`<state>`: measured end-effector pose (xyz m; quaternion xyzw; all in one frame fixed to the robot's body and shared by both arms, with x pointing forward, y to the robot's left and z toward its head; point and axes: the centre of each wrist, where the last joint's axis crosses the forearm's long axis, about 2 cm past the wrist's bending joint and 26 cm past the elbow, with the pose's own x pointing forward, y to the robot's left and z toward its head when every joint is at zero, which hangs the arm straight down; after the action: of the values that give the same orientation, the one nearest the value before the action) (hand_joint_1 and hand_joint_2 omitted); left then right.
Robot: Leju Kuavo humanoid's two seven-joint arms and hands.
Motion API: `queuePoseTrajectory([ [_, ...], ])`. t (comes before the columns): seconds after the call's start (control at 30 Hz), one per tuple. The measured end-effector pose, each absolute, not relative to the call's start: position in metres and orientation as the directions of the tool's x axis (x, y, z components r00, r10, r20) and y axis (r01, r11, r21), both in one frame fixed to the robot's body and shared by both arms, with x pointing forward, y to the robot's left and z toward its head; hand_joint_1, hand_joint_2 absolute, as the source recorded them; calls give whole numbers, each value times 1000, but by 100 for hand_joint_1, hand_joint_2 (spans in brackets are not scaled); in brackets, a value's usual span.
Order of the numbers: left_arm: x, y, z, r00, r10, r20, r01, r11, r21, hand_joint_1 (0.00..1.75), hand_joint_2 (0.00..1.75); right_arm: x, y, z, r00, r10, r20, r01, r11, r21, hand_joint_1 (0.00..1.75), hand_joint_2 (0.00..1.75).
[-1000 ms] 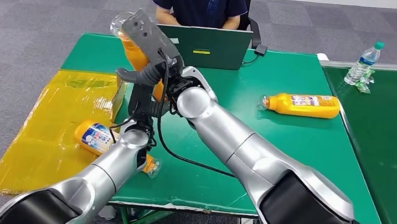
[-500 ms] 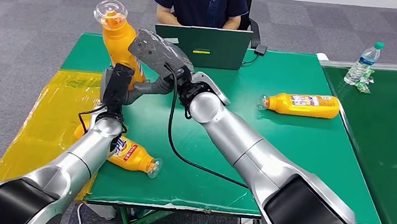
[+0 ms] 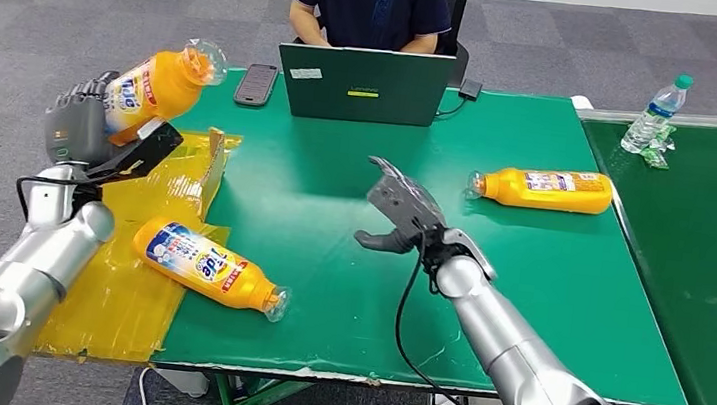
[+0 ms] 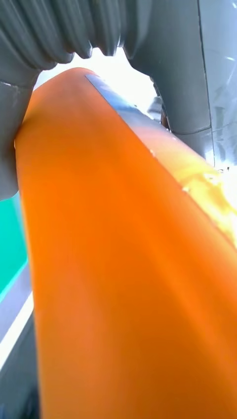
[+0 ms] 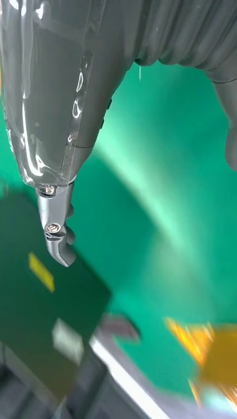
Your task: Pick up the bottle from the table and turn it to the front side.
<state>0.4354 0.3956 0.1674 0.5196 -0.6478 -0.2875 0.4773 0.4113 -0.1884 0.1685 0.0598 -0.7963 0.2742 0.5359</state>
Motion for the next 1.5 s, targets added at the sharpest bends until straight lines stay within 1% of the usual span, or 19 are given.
queuePoseTrajectory([
  [0.1,428,431,171,68,-978,198,-348,163,923,175,175,399,-223,138,-367,223,903,-345,869,-355,0,175],
  [0.2,413,469,168,102,-989,105,-294,71,953,175,175,380,-257,106,-307,233,923,-302,896,-326,0,175],
  [0.33,378,523,154,72,-997,-17,-160,-28,987,175,175,335,-301,57,-178,229,957,-213,940,-265,0,175],
  [0.43,354,545,141,41,-997,-66,-86,-70,994,175,175,301,-325,32,-122,213,969,-159,960,-231,0,175],
  [0.6,340,547,127,4,-995,-97,-50,-97,994,175,175,281,-344,27,-97,199,975,-94,974,-208,0,175],
  [0.73,339,541,121,-39,-995,-89,-51,-87,995,175,175,269,-352,26,-79,203,976,-59,976,-208,0,175],
  [1.2,345,513,108,-89,-994,-57,-90,-49,995,175,175,255,-361,27,-66,212,975,-14,977,-213,0,175],
  [1.33,346,507,106,-95,-994,-55,-90,-46,995,0,175,254,-360,28,-63,213,975,-12,977,-215,0,175],
  [1.5,348,501,105,-95,-994,-61,-95,-52,994,0,175,253,-359,28,-57,219,974,-21,975,-221,0,175],
])
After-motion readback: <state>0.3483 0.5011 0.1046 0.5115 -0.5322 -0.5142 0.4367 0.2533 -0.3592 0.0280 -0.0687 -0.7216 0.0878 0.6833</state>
